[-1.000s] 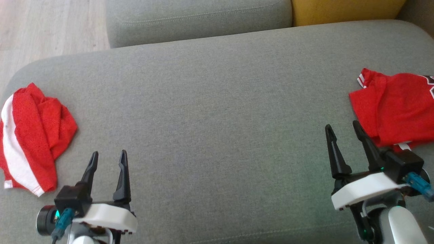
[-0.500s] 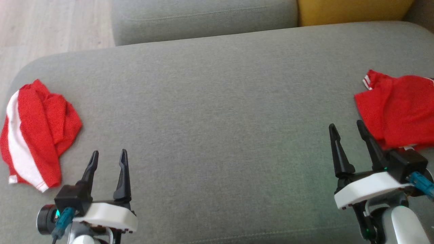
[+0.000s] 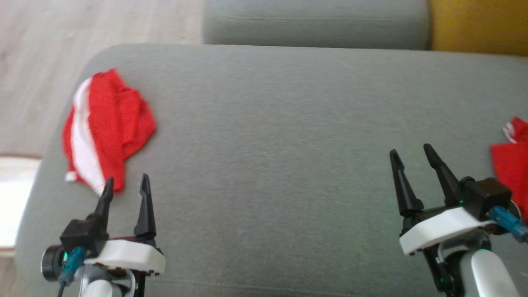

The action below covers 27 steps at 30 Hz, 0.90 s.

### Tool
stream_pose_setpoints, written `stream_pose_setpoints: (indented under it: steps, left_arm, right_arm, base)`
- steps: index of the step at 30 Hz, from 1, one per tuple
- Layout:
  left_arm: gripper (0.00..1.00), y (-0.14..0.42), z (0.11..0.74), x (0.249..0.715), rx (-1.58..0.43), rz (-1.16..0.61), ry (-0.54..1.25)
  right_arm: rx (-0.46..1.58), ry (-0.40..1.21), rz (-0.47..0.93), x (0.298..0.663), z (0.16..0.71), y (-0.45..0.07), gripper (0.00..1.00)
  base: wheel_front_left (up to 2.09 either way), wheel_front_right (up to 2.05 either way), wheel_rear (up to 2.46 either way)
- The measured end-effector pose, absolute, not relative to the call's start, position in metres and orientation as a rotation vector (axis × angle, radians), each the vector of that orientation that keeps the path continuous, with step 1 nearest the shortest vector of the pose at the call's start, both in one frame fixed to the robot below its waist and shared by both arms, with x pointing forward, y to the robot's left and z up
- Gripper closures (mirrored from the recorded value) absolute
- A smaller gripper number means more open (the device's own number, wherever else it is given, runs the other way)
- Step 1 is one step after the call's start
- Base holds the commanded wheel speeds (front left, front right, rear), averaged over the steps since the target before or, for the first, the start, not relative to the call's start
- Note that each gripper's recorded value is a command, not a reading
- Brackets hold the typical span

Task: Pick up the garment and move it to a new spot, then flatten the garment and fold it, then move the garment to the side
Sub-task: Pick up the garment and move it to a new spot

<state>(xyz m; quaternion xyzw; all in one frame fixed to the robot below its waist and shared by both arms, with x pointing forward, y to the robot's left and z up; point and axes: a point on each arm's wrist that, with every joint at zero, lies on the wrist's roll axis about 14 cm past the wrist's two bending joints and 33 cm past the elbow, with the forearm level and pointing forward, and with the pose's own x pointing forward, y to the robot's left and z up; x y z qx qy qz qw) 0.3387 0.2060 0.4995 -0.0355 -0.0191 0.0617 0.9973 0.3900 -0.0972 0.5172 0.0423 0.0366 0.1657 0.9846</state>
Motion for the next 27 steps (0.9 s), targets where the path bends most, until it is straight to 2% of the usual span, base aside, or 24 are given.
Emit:
stream_pose_setpoints:
  steps: [13, 27]
  left_arm:
    - [0.00, 0.263, 0.506, 0.296, -0.053, 0.324, -0.063]
    - [0.00, 0.269, 0.507, 0.288, -0.057, 0.359, -0.068]
  right_arm:
    - [0.079, 0.062, 0.546, 0.397, 0.527, -0.024, 0.00]
    - [0.079, 0.078, 0.596, 0.396, 0.523, -0.007, 0.00]
  base:
    - [0.00, 0.00, 0.00]
    - [0.00, 0.00, 0.00]
